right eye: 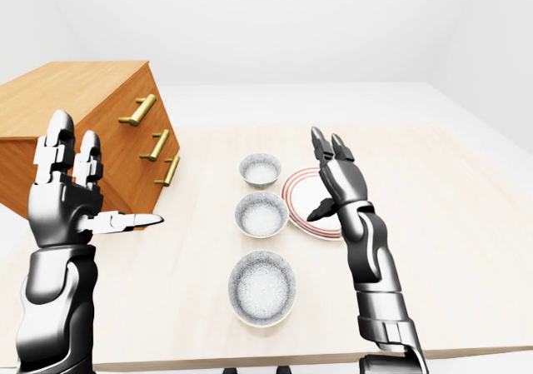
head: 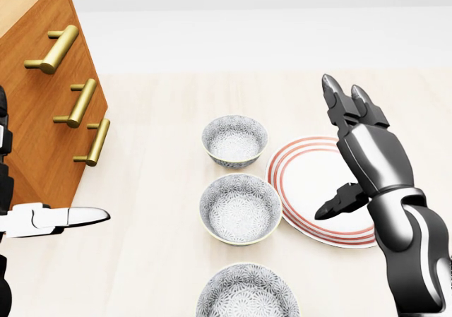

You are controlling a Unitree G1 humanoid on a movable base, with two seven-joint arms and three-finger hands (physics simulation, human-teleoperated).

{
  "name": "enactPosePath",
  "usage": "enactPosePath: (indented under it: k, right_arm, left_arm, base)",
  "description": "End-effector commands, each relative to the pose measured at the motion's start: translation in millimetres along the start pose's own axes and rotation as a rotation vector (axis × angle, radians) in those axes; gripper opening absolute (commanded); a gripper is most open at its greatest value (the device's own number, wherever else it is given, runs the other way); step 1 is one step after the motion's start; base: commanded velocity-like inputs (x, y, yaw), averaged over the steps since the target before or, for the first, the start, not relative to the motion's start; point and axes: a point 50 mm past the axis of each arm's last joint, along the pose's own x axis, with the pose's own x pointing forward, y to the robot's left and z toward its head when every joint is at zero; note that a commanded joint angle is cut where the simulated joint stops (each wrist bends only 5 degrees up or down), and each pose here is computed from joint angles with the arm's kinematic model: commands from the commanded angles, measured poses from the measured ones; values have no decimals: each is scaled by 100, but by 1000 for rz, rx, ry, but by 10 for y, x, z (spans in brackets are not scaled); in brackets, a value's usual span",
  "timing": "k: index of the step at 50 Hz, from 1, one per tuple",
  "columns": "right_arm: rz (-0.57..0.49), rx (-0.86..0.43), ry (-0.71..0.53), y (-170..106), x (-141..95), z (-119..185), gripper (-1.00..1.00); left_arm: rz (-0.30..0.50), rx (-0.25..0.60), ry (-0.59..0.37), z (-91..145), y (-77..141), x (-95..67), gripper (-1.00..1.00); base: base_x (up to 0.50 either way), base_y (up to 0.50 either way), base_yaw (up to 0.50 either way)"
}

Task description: Put the bowl in the middle on the plate.

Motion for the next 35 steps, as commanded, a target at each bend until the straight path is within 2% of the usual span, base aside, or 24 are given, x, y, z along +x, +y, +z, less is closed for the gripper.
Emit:
enactPosePath:
  k: [1,26,35]
  right_arm:
    - [62,-52,7,45,56,-2,100]
    - [160,-82,-23,138,54,110,100]
    - [152,-168,9,164,48,42,100]
  left_arm:
    - [-1,1,7,-16,-3,-3,100]
    - [-1,0,31,-65,-5,-27,100]
    - [-1,0,31,-64,-1,-26,100]
  base:
    - [0,0,0]
    - [0,0,0]
    - [0,0,0]
